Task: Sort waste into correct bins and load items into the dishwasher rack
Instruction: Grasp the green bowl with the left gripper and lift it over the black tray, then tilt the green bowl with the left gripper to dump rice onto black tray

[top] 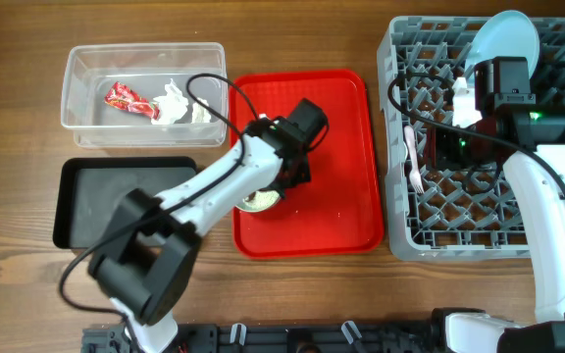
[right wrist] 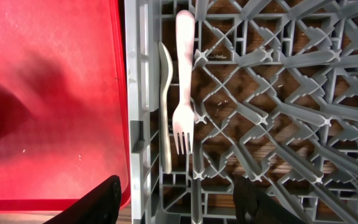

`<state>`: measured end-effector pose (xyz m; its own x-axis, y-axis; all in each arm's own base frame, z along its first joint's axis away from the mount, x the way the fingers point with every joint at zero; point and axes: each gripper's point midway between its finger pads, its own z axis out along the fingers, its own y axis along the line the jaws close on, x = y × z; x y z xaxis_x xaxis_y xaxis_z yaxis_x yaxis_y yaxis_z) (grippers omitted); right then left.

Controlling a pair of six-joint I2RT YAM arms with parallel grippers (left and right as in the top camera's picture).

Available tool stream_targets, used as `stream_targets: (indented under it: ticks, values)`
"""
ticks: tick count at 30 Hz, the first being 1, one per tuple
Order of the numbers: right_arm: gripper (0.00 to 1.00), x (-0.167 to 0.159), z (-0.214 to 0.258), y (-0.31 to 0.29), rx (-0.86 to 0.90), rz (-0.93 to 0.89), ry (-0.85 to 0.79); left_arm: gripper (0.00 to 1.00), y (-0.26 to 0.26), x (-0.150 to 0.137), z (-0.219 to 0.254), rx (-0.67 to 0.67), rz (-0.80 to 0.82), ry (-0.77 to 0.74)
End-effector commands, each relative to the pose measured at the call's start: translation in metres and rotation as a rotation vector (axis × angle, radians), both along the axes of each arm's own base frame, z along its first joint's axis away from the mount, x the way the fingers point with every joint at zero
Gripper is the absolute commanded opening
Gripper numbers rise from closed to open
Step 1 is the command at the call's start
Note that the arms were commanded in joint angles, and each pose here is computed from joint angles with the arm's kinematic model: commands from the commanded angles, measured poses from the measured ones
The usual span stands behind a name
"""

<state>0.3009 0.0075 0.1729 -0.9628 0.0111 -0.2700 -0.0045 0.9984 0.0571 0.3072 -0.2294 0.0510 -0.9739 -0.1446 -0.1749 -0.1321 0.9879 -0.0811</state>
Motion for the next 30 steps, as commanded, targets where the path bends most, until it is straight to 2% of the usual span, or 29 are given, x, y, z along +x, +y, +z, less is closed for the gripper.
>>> stream_targets:
  ticks: [1,7,12,21,30]
  values:
    - [0.59,0.003,0.006,-0.004,-0.012,-0.024,-0.018,0.04,0.016,0.005,0.042,-0.052,0.040,-0.059]
    - [0.58,0.003,0.006,-0.004,-0.012,-0.023,-0.018,0.04,0.059,0.005,0.075,-0.064,0.107,-0.070]
    - [0.58,0.003,0.006,-0.004,-0.015,-0.013,-0.018,0.04,0.095,0.009,0.091,-0.178,0.106,-0.027]
    - [0.58,0.003,0.006,-0.004,-0.016,-0.009,-0.018,0.04,0.151,0.025,0.107,-0.552,0.056,-0.016]
    - [0.57,0.003,0.006,-0.004,-0.016,-0.009,-0.018,0.04,0.198,0.012,0.099,-0.884,0.122,-0.107]
